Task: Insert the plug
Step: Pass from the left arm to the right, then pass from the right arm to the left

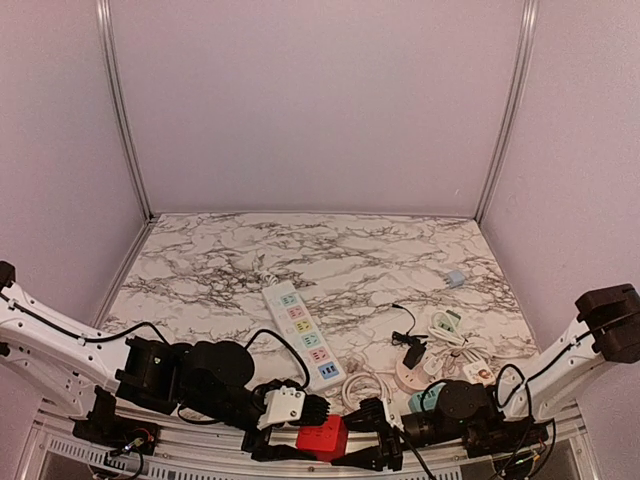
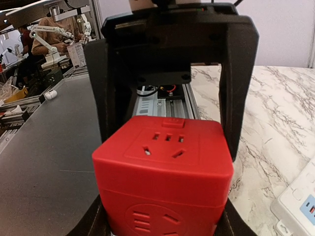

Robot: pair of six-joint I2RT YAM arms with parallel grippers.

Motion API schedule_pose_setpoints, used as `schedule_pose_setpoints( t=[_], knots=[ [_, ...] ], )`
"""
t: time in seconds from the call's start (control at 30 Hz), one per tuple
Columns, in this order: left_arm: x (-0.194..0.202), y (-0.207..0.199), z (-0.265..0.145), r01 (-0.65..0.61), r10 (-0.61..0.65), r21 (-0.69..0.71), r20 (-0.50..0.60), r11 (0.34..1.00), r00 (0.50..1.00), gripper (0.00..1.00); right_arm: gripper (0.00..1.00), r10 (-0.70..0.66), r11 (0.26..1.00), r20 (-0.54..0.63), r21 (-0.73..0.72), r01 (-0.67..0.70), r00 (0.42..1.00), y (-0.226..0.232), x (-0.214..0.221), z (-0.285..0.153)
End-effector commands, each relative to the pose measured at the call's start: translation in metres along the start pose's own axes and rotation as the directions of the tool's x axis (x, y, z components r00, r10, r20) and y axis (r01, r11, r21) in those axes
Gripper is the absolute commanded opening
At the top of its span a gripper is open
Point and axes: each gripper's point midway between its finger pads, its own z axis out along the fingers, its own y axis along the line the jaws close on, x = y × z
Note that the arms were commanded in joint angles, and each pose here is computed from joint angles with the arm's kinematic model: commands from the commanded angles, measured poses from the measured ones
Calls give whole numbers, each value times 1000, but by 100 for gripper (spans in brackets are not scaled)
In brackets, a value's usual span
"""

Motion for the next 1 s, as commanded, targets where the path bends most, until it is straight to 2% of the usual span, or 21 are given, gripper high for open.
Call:
schedule_pose_setpoints(
  t=[0.0, 0.03, 0.13, 0.23, 0.63, 0.97],
  knots=[
    [-41, 12, -18, 1, 12, -78, 164, 997, 986, 95, 24, 7, 997, 55, 83, -12, 998, -15, -15, -5],
    [-41, 11, -19, 6, 8, -77, 172, 997, 985, 98, 24, 7, 996, 65, 85, -13, 998, -15, -17, -7],
    [-42, 12, -22, 15, 2, -84, 188, 996, 982, 99, 23, 78, 994, 149, 65, -89, 986, -16, -31, -22],
    [-44, 12, -24, 17, 1, -83, 204, 996, 979, 99, 23, 186, 982, 226, -51, -180, 956, -9, -46, -41],
    [-52, 15, -27, 44, -19, -99, 246, 994, 969, 99, 25, 193, 978, 224, -121, -169, 955, 3, -54, -47],
    [-55, 38, -37, 158, -95, -209, 284, 965, 954, 99, 26, 163, 985, 194, 19, -170, 967, -20, -42, -42]
  ],
)
